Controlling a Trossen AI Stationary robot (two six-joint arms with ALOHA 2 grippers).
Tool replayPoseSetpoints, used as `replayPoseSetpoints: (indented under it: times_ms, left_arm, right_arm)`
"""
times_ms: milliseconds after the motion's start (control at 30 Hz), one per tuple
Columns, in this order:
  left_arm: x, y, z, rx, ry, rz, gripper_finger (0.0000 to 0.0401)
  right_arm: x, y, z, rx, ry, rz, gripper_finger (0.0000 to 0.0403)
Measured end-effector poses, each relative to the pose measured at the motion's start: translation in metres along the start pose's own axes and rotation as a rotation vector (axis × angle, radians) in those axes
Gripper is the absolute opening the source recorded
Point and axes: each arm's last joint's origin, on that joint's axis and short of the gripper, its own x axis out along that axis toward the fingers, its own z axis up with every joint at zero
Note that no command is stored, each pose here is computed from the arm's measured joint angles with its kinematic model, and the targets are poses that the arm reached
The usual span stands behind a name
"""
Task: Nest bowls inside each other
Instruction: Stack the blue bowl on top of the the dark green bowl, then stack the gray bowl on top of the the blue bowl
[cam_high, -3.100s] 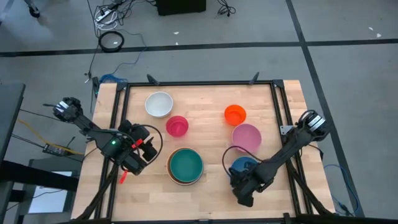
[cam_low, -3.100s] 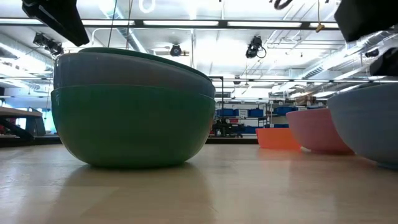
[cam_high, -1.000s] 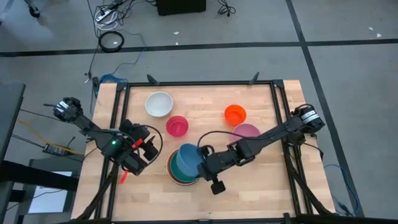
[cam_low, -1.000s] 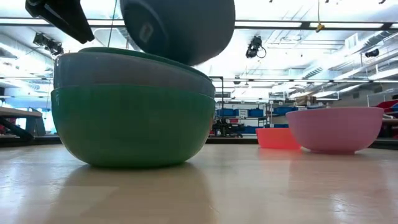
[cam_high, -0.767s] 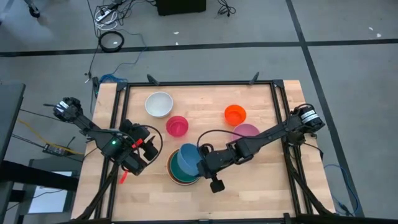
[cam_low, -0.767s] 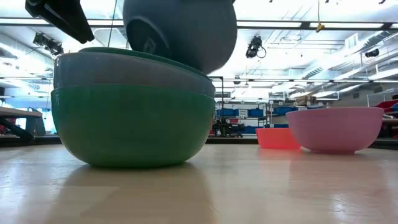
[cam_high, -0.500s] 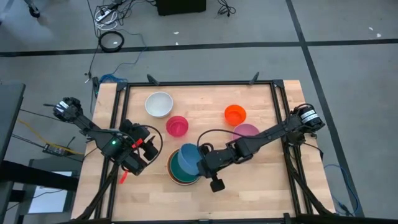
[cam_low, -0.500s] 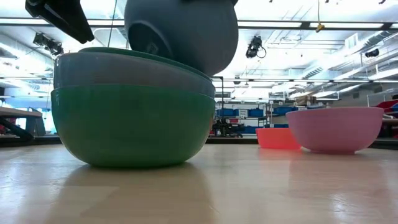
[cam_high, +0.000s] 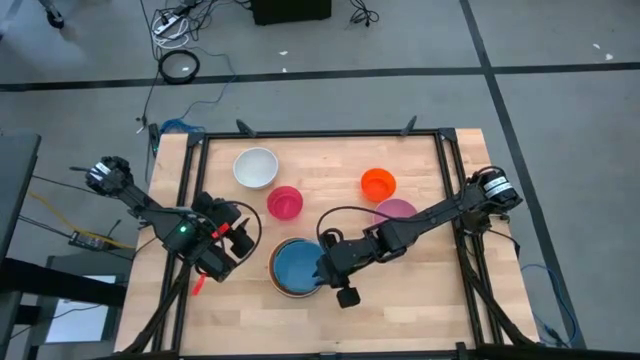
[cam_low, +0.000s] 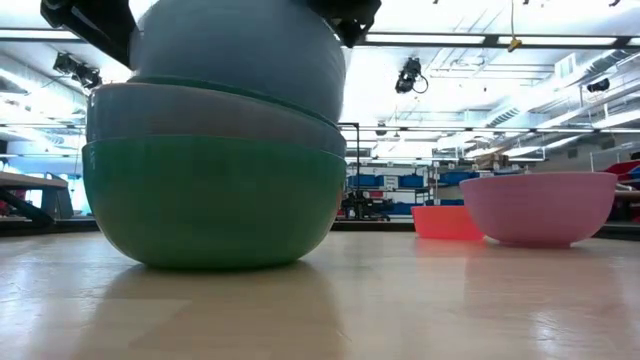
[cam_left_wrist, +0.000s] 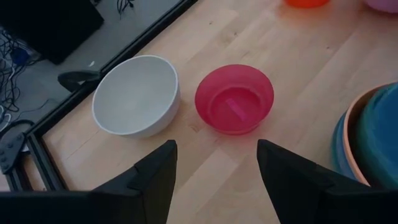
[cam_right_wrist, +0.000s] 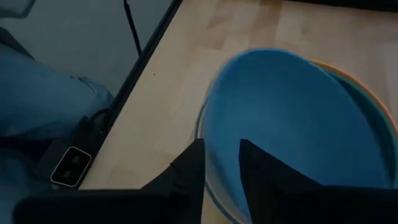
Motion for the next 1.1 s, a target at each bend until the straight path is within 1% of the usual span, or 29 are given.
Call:
replayPoseSetpoints:
  times_ms: [200,367,433,533,667,833,933,1033,1100]
  left_arm:
    - [0.000,0.001,0.001,0.006,-0.015,0.011,0.0229]
    - [0.002,0.006,0.001,0.026,-0.008,0.054,0.0229]
    - [0.003,0.007,0.002,0.025,-0.007,0.065,0.0229]
    - [0.005,0.008,0.003,0.019,-0.006,0.072,0.0229]
    - [0.005,0.007,0.004,0.013,-0.007,0.069,0.0229]
    - [0.005,0.007,0.004,0.012,-0.007,0.067,0.0229]
    - [0.005,0.008,0.004,0.028,-0.005,0.078,0.0229]
    - [0.006,0.014,0.004,0.066,0.004,0.124,0.0229]
    - [0.009,0.016,0.007,0.065,0.003,0.144,0.0229]
  right_arm:
    - [0.000,0.000,0.000,0.015,0.001,0.000,0.0101]
    - [0.000,0.004,-0.001,0.023,0.005,0.006,0.0102]
    - [0.005,0.005,-0.003,0.062,0.019,0.009,0.0101]
    - [0.017,0.003,-0.015,0.096,0.093,0.015,0.0101]
    - [0.033,0.002,-0.022,0.099,0.110,0.015,0.0102]
    - [0.033,0.002,-0.020,0.084,0.092,0.015,0.0101]
    - [0.021,0.003,-0.013,0.052,0.051,-0.030,0.0101]
    - [0.004,0.002,-0.003,0.011,-0.002,-0.129,0.0101]
    - [-0.007,0.000,0.002,-0.013,-0.019,-0.214,0.0101]
